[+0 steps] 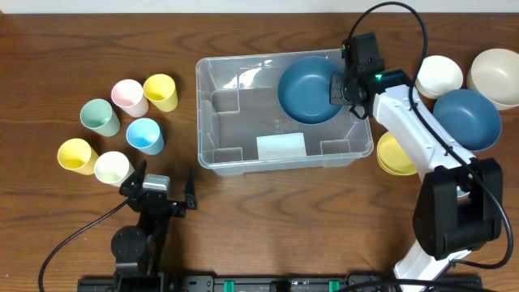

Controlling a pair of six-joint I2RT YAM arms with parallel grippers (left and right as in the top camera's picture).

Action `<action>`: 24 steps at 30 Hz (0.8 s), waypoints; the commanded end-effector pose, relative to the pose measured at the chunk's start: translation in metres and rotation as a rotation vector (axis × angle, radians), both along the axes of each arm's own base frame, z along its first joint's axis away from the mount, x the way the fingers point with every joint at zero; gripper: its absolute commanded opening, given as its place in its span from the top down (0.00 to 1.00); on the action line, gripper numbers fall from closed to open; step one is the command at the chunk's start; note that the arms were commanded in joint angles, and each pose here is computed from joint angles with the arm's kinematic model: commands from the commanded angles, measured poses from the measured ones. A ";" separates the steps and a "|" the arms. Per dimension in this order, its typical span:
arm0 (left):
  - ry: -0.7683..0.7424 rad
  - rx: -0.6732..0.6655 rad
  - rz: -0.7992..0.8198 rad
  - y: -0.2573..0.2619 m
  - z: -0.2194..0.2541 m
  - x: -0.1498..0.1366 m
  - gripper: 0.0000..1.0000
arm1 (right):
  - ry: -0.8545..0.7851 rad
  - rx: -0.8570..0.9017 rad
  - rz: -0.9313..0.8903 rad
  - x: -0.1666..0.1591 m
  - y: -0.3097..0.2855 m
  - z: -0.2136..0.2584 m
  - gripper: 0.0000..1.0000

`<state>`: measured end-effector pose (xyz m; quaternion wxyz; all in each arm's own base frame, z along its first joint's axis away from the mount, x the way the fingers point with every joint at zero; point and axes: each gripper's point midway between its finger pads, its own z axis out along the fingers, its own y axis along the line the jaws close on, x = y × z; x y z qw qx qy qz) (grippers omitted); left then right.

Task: Pack container
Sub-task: 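Carry the teal bowl left and lower it into the clear bin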

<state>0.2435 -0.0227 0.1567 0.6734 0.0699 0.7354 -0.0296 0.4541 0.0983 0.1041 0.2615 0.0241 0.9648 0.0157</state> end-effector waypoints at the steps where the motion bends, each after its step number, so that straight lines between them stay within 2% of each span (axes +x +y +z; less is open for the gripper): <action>1: 0.044 0.004 -0.007 -0.001 -0.016 -0.001 0.02 | -0.006 -0.022 0.012 0.001 0.001 -0.002 0.95; 10: 0.044 0.004 -0.007 -0.001 -0.016 -0.001 0.02 | -0.014 -0.023 0.014 0.003 0.001 -0.001 0.93; 14: 0.044 0.004 -0.007 -0.001 -0.016 -0.001 0.02 | -0.022 -0.032 0.021 0.005 0.001 0.000 0.80; 16: 0.044 0.004 -0.007 -0.001 -0.016 -0.001 0.02 | -0.024 -0.037 0.019 0.005 0.000 0.000 0.77; 24: 0.044 0.004 -0.007 -0.001 -0.015 -0.001 0.02 | -0.036 -0.044 0.034 0.007 0.000 0.001 0.77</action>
